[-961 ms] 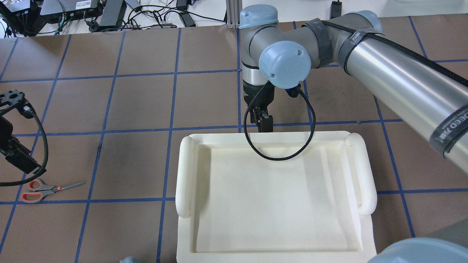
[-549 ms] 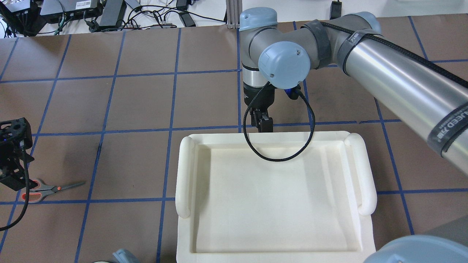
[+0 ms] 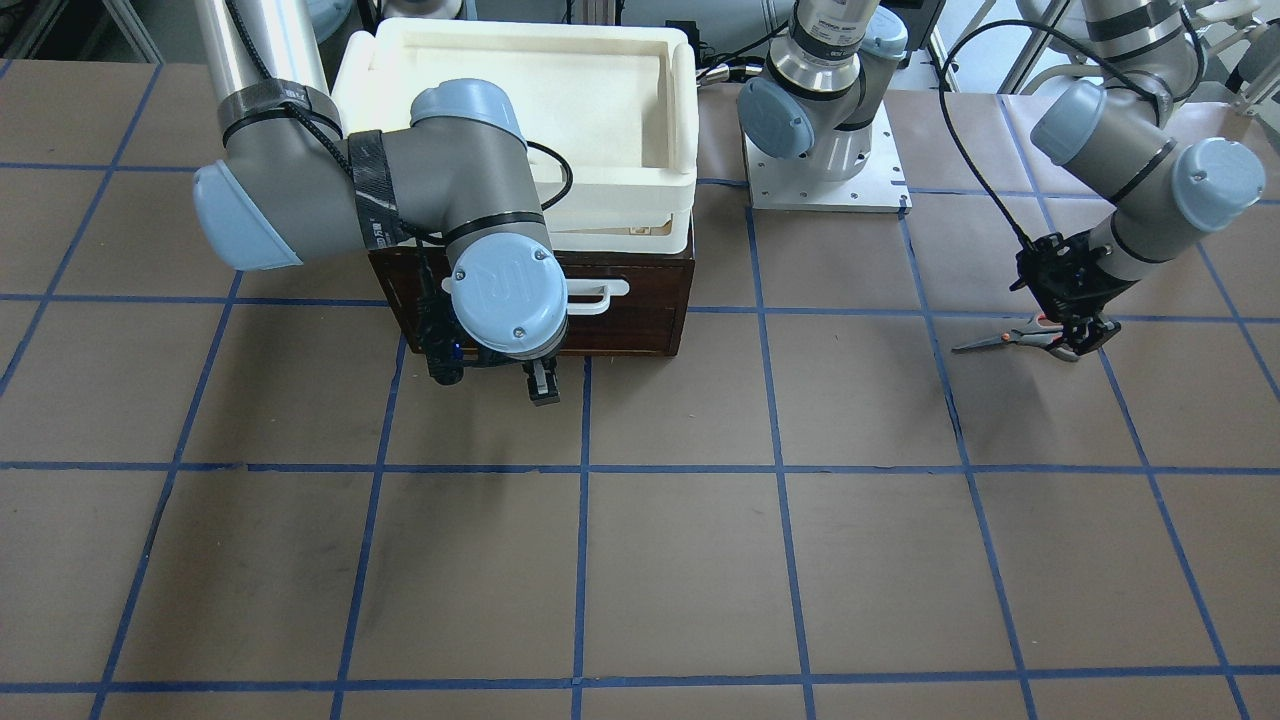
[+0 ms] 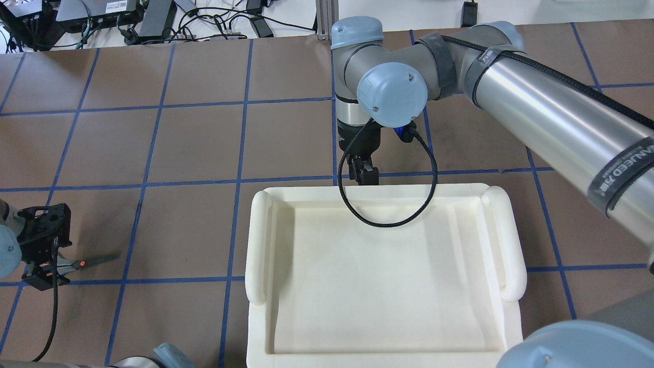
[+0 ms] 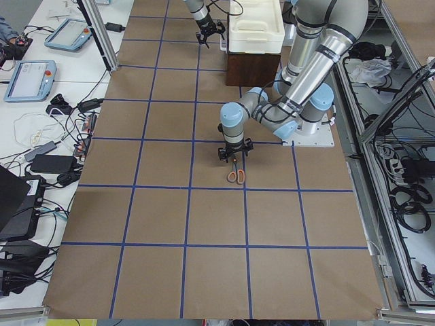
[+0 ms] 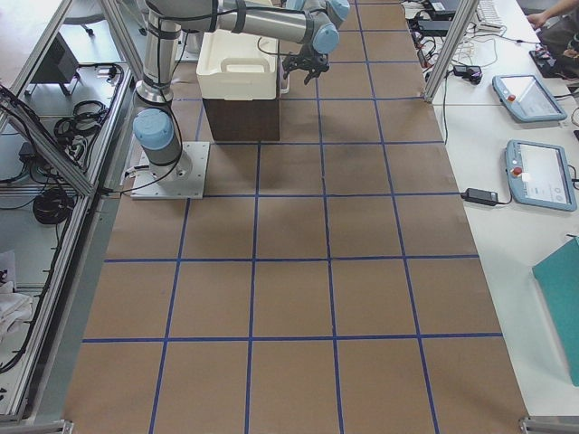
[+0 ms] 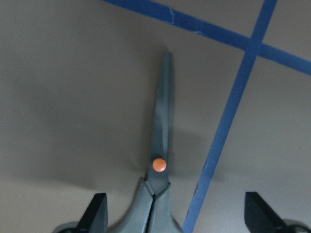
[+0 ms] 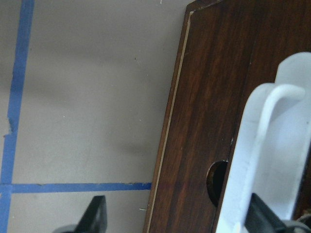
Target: Place scissors in drawer with both arms
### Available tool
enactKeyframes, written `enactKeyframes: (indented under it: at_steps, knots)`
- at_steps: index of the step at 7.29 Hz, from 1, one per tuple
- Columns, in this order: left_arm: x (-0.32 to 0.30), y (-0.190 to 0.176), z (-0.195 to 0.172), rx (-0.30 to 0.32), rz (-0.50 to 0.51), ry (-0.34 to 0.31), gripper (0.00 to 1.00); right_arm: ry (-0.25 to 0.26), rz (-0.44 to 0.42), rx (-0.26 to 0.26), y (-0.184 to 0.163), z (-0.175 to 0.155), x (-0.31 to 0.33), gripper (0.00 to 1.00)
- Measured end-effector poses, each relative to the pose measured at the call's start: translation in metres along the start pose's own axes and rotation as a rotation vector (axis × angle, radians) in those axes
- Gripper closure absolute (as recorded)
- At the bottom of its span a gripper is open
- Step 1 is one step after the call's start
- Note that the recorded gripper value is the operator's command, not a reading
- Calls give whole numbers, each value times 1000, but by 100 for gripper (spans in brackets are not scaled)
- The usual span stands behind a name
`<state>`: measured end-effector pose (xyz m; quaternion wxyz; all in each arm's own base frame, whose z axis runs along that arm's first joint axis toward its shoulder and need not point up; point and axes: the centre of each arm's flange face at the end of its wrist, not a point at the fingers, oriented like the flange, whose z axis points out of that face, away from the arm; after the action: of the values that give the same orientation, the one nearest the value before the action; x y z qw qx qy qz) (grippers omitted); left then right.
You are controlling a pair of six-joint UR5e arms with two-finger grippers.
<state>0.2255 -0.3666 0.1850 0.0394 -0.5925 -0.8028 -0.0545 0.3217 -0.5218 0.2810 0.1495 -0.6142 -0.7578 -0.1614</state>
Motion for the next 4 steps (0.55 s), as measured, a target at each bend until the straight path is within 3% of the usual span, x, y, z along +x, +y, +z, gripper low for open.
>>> enactKeyframes:
  at_steps: [1,4]
  knots:
    - [3,10,12,24,36,-7,1,5,-1,1,1,2,-1,0]
    - [-2,20,24,11,107,-53,2,12,-7,6,4,9,-2,0]
